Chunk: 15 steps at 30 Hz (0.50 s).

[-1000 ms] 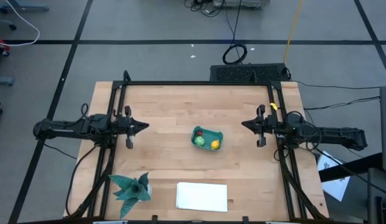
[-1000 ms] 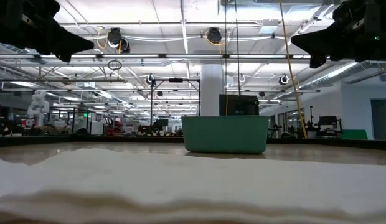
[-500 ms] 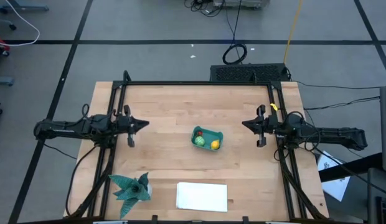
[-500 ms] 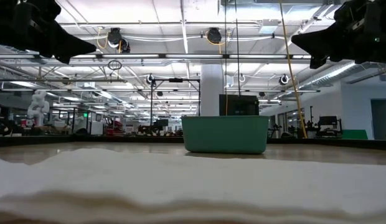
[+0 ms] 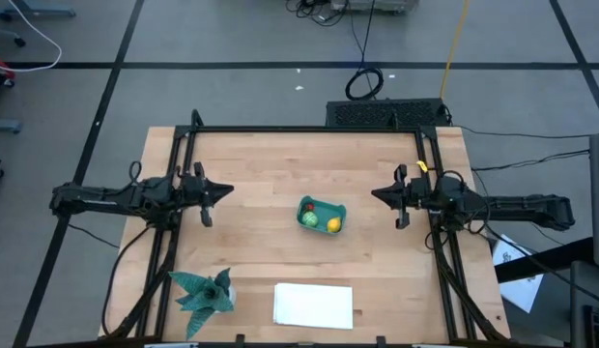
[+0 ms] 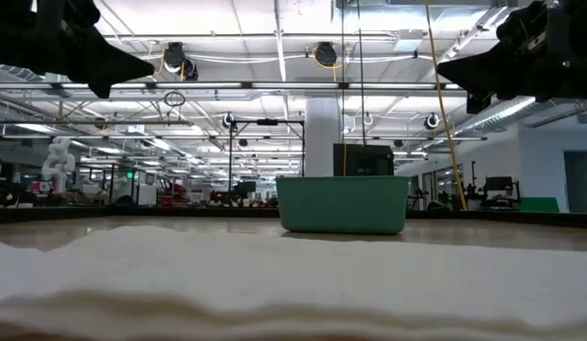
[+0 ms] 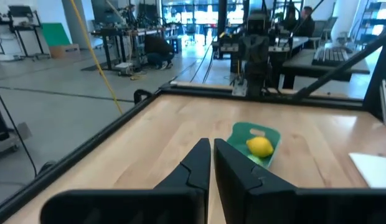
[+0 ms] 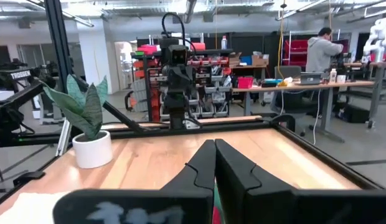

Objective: Pick and placing Produce into tupperware
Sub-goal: Adjust the blue bin

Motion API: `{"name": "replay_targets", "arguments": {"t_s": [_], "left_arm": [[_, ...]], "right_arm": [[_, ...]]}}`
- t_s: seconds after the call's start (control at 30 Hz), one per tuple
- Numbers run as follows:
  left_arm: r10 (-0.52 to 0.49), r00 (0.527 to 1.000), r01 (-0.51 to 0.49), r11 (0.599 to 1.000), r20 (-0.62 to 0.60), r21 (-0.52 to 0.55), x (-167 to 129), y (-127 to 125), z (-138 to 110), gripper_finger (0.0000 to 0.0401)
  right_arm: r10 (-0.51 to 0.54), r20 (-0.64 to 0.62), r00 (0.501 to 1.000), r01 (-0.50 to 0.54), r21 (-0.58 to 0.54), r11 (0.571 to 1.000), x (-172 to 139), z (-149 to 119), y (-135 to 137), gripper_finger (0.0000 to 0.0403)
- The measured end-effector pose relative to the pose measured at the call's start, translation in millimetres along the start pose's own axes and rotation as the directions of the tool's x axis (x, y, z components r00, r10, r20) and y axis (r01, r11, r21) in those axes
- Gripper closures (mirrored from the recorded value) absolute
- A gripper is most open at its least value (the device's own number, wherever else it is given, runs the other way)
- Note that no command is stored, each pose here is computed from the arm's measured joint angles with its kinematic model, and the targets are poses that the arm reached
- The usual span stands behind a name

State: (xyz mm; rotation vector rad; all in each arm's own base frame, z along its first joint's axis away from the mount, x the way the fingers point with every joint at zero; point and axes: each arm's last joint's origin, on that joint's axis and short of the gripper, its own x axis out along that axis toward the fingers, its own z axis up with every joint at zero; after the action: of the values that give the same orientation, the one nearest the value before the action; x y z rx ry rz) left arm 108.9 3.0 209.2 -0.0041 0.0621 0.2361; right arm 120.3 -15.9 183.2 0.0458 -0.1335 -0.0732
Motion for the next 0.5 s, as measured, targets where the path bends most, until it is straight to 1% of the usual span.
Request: {"name": "replay_targets", "arguments": {"t_s": [0.2,0.33,0.5], "left_arm": [[0.01,0.999,-0.01,1.0,0.045,-0.009,13.8,-1.2,5.4,0.0375],[0.036,0.998,-0.034,0.999,0.047,-0.033,23.4,1.2,5.3,0.0375],[-0.026,0.999,0.027,0.999,0.022,-0.032,32.6,3.5,1.9,0.0375]], "right_arm": [[0.001,0.02,1.0,-0.001,-0.017,1.0,7.2,0.0,-0.5,0.0403],[0.001,0.027,1.0,-0.001,-0.021,1.0,11.2,-0.8,-0.9,0.0403],[-0.003,-0.03,1.0,0.003,-0.002,1.0,15.2,-7.6,-1.6,0.0403]]}}
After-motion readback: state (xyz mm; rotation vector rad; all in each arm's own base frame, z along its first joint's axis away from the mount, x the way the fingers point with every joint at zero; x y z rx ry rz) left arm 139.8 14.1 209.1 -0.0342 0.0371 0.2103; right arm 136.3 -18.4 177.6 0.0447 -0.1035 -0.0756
